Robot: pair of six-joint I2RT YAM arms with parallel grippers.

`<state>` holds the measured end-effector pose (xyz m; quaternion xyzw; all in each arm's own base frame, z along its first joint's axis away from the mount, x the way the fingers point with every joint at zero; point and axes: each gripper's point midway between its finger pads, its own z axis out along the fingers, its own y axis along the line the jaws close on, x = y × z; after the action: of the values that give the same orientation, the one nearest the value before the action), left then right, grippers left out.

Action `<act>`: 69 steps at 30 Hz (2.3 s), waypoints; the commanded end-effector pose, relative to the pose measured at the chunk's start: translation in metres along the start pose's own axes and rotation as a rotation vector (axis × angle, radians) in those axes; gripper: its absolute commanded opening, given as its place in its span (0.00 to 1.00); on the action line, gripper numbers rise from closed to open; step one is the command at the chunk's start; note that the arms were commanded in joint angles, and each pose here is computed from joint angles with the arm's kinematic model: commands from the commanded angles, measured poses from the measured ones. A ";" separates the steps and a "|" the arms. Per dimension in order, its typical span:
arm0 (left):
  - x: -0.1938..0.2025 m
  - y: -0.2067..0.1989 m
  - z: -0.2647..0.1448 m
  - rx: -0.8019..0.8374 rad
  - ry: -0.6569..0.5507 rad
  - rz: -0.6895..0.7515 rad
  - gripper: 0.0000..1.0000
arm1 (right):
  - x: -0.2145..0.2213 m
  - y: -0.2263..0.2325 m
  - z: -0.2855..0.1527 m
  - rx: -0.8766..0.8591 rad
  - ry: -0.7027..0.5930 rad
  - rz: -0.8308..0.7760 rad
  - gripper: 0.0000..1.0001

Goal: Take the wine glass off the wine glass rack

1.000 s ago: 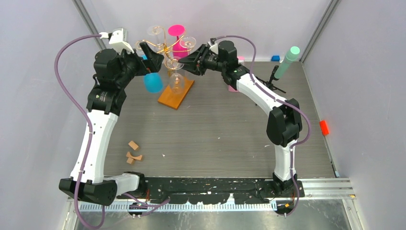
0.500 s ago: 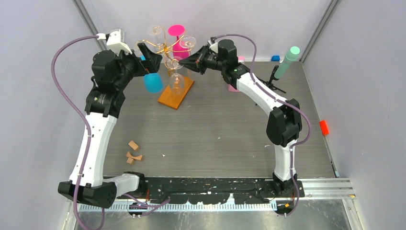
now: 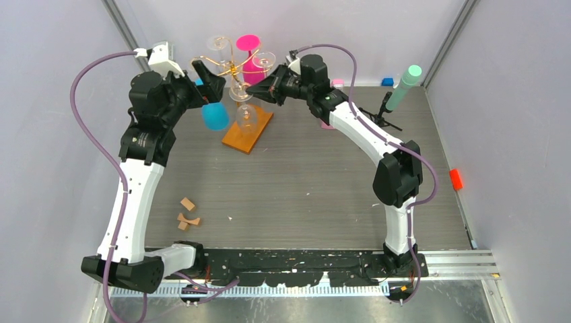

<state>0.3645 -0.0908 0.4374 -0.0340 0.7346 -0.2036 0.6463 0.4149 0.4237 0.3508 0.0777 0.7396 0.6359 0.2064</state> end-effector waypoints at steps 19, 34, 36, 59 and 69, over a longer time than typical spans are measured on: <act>-0.011 0.008 -0.014 -0.056 -0.047 0.016 1.00 | -0.004 0.076 0.010 -0.191 -0.038 -0.157 0.00; -0.011 0.008 -0.012 -0.056 -0.046 0.034 0.98 | -0.041 0.075 0.009 -0.079 -0.190 -0.219 0.00; -0.010 0.006 -0.012 -0.049 -0.043 0.038 0.98 | -0.048 0.072 0.006 -0.054 -0.211 -0.202 0.00; 0.007 -0.017 -0.003 0.093 -0.032 0.020 0.98 | -0.048 0.092 -0.052 -0.082 -0.221 -0.004 0.00; 0.024 -0.061 -0.021 0.392 0.017 0.132 0.98 | -0.016 0.090 -0.085 -0.047 -0.175 0.093 0.00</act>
<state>0.3560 -0.1255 0.4000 0.0500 0.7450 -0.2522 0.6156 0.4177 0.3700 0.3958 0.1843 0.7360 0.6067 0.2371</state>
